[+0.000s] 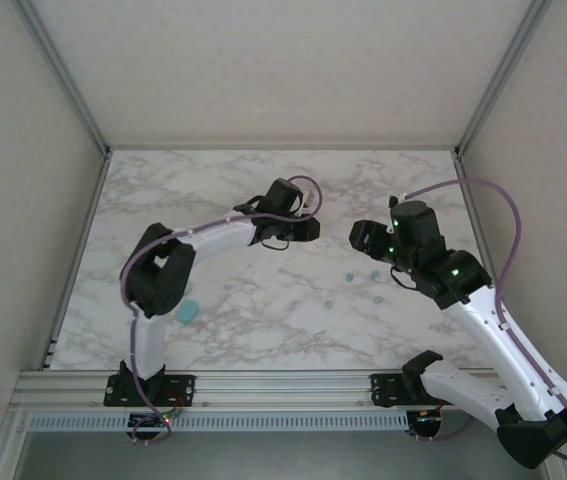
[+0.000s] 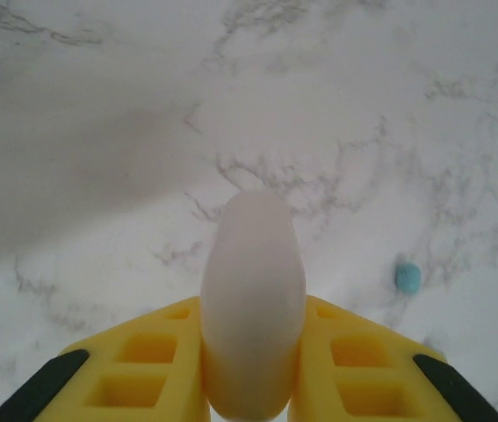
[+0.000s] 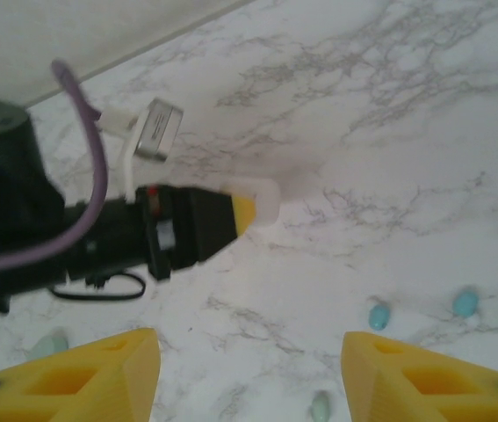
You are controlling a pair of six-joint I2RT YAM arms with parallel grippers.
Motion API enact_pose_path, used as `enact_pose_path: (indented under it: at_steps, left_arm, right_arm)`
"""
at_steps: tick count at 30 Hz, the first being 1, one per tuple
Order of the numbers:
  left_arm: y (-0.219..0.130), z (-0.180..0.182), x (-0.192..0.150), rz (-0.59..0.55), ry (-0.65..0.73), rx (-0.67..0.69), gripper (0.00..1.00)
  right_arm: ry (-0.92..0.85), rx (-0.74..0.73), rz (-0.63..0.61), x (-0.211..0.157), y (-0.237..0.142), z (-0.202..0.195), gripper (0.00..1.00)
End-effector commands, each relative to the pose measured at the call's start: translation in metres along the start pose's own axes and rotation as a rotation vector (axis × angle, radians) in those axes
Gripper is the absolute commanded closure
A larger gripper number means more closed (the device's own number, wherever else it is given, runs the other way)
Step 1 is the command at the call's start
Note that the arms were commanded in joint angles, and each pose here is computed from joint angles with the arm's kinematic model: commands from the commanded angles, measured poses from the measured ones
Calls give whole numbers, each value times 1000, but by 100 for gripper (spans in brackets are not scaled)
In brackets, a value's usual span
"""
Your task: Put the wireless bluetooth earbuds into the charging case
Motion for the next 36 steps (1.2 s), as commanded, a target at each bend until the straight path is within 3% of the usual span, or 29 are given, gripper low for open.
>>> enact_pose_path:
  at_steps: [1, 17, 28, 36]
  left_arm:
    - [11, 9, -8, 86, -131, -27, 78]
    - [28, 72, -24, 121, -300, 22, 74]
    - [12, 98, -24, 136, -261, 184, 53]
    - [-36, 106, -10, 98, -194, 320, 36]
  right_arm:
    - [77, 5, -15, -1, 6, -5, 42]
    - [101, -13, 7, -6, 15, -9, 42]
    - [103, -17, 44, -13, 23, -9, 41]
    - [81, -7, 94, -19, 33, -5, 39]
Point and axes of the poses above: each hand's point on the last joint's axis, 136 mm out from that joint toward the fingers, its own y axis out along the fingers, its own z axis along the line the jaws close on, x = y × z, the point moved 3 cm from there along -y, back along the fingers, and after that the axes turned 15 degrees about y, right-handed, at the moved point
